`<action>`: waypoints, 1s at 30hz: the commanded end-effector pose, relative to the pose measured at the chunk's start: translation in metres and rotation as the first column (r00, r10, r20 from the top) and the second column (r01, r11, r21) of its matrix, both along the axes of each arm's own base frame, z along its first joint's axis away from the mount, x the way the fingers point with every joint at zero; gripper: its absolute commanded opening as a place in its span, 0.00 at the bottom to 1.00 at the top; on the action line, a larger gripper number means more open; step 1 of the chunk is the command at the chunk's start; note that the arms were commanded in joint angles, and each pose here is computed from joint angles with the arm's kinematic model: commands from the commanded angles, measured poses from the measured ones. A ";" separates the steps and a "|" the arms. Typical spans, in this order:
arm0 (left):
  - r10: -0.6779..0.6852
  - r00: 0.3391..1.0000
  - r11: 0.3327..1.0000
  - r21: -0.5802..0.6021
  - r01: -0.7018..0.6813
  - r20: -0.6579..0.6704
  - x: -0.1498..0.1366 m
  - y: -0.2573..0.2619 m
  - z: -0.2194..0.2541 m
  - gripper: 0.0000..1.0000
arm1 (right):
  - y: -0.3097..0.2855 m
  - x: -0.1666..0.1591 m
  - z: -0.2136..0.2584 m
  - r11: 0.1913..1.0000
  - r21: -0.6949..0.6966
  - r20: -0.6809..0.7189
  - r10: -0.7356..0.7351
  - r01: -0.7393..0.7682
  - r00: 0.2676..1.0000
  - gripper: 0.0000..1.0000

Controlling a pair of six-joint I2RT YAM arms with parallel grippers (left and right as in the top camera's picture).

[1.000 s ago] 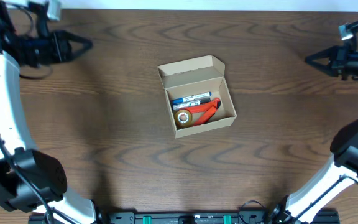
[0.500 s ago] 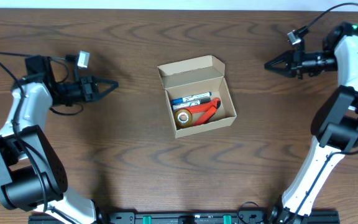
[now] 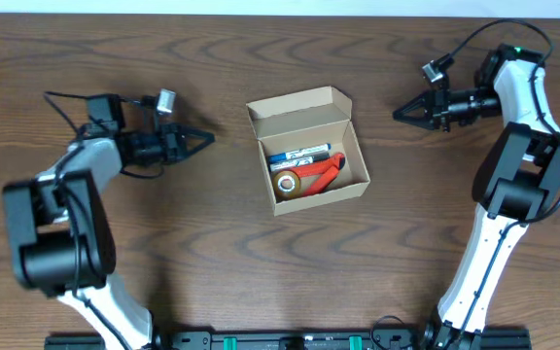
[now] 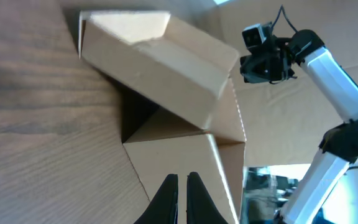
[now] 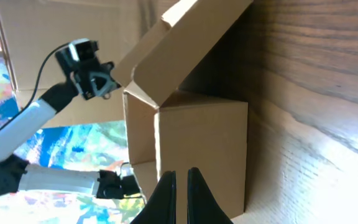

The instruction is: Pack container

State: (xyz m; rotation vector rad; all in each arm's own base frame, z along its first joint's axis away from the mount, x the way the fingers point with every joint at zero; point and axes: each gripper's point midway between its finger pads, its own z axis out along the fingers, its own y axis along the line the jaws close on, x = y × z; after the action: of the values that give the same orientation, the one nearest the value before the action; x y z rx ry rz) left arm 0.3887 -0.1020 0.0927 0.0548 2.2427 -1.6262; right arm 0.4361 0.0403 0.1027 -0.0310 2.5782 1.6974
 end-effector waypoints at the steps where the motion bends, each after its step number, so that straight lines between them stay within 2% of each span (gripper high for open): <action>1: -0.028 0.990 0.997 -0.070 0.019 -0.138 -0.004 -0.017 -0.025 0.06 | 0.008 0.005 -0.013 0.999 0.030 -0.061 -0.021 0.023 0.998 0.02; 13: -0.055 0.981 0.994 -0.106 0.036 -0.187 0.007 -0.040 -0.050 0.06 | 0.027 0.005 -0.058 0.995 0.088 -0.194 -0.019 0.037 0.981 0.01; 20: -0.028 0.974 0.995 -0.103 0.005 -0.225 0.017 -0.045 -0.058 0.06 | 0.051 0.007 -0.074 0.995 0.098 -0.201 0.016 0.004 0.979 0.01; 30: -0.035 0.976 0.995 -0.100 0.013 -0.213 0.026 -0.061 -0.055 0.06 | 0.073 0.010 -0.076 0.995 0.098 -0.186 0.043 -0.025 0.982 0.01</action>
State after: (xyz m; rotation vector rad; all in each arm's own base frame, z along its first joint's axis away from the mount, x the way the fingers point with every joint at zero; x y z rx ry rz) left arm 0.4110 -0.1607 0.0417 -0.0778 2.2985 -1.8274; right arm 0.4445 0.1057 0.0270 0.0586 2.6554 1.8717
